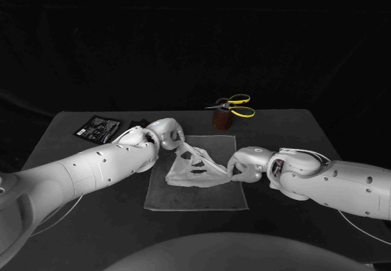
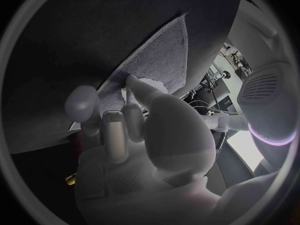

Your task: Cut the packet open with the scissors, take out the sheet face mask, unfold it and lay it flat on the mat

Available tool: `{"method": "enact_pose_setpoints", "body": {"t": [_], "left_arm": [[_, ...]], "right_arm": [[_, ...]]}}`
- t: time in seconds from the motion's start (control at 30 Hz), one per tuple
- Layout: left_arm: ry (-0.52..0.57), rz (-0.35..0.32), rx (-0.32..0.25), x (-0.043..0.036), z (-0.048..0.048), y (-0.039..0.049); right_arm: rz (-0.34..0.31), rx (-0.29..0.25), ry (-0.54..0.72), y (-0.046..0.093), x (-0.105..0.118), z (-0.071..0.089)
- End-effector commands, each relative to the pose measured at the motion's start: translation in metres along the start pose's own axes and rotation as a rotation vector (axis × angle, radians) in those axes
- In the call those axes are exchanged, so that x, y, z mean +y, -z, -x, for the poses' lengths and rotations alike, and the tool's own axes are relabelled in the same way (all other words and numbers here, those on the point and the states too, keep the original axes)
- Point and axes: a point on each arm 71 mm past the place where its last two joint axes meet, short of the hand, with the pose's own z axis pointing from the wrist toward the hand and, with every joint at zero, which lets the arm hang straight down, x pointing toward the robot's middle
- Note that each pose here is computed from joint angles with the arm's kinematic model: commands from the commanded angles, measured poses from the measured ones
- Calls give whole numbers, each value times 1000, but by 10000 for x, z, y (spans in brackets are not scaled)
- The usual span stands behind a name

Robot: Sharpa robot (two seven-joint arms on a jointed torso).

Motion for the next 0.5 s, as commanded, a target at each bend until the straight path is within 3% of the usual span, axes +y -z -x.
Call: {"method": "enact_pose_setpoints", "body": {"t": [0.03,0.3,0.5], "left_arm": [[20,-11,-16,-6,27,-5],[73,-35,-40,-3,66,4],[89,-45,-28,0,68,22]], "right_arm": [[-7,-31,-42,9,2,23],[-4,-110,-113,37,10,78],[-14,-209,-196,86,-19,147]]}}
